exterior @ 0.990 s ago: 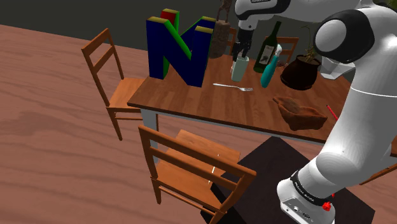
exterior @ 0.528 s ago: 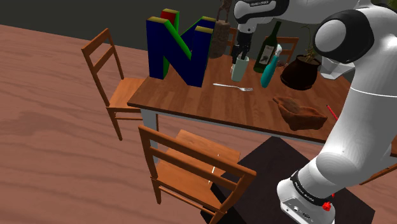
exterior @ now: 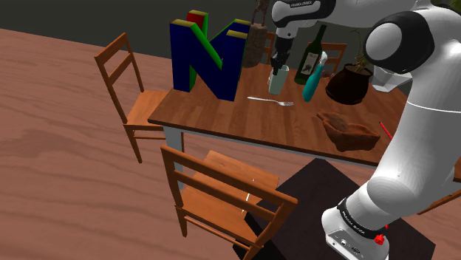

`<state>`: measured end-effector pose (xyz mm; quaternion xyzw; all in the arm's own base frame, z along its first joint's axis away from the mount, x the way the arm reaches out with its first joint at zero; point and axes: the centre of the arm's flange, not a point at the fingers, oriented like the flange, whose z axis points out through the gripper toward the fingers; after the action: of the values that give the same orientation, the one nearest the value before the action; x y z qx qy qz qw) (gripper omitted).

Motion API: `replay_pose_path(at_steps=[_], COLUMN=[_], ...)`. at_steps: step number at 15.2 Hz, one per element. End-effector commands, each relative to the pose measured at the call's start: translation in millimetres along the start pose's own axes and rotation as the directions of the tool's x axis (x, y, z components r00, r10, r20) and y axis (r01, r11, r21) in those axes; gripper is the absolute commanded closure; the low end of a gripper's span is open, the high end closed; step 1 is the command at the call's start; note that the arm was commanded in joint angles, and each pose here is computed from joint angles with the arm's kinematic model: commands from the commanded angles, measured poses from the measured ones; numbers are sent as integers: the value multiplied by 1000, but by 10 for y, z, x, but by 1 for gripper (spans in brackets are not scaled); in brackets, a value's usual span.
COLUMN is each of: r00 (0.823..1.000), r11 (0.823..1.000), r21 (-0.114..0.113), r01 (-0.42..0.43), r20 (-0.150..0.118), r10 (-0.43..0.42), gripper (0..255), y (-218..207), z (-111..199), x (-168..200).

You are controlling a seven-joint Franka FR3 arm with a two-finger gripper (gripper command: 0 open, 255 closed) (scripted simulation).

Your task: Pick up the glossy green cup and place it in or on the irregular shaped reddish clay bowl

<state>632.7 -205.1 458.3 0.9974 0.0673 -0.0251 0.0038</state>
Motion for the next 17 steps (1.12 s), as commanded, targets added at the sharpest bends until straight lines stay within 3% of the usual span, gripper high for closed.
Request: replay_pose_path(at_steps=[1, 4, 17], r00=[1000, 1000, 1000], r11=[1000, 1000, 1000], r21=[0, 0, 0], r01=[0, 0, 0], r20=[0, 0, 0], r10=[0, 0, 0], gripper=[255, 255, 255], y=[2, 3, 5], z=[0, 1, -684], x=[-1, -1, -36])
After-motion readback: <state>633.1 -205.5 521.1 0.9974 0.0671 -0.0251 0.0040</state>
